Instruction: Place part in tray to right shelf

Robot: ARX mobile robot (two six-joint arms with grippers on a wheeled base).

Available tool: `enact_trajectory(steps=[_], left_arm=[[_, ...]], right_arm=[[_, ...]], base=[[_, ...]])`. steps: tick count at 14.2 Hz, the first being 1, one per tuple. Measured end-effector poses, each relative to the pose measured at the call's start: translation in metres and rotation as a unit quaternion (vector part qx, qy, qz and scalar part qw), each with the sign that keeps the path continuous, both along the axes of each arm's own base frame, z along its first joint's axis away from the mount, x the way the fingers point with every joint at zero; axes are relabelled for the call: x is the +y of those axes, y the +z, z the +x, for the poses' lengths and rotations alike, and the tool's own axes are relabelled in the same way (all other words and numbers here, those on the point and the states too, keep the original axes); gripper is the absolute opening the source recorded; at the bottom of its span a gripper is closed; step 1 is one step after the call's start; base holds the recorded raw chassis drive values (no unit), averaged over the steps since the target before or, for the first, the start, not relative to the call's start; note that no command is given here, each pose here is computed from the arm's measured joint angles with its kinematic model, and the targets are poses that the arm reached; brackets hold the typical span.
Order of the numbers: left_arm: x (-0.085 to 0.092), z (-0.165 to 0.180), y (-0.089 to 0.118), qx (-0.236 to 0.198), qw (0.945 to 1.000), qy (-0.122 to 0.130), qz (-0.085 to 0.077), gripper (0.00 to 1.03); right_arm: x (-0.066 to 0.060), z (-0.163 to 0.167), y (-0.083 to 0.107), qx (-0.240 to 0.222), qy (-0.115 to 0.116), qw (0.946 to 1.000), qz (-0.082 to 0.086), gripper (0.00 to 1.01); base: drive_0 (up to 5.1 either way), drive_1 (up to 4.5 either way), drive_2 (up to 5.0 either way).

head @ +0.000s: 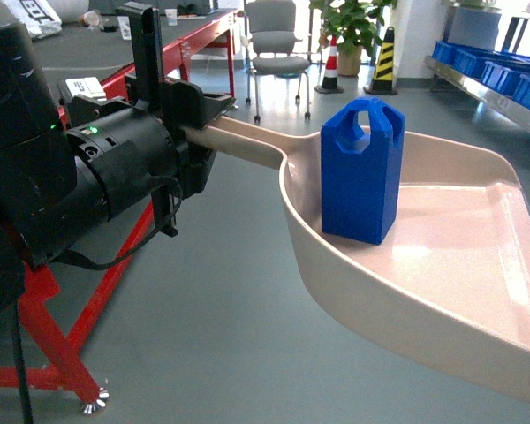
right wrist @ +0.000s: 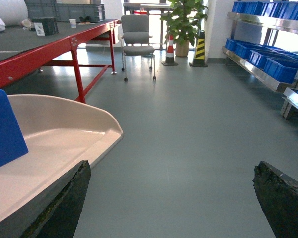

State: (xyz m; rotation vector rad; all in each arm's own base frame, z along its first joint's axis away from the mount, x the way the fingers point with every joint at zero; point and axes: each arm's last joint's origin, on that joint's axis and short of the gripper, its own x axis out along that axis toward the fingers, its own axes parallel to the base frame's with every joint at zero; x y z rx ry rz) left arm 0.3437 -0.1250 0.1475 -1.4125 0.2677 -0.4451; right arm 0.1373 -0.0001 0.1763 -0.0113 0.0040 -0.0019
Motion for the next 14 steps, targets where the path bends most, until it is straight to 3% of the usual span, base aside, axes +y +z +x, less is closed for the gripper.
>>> enact_trajectory(steps=[14], left_arm=[[0.0002,0.0001,-0.0003,0.002,1.0000,0.000,0.001,0.13]], right_arm=[[0.0000,0.0000,-0.0002,0.001,0.001,1.0000,0.000,0.98]], base=[[0.0,4.28,-4.3]])
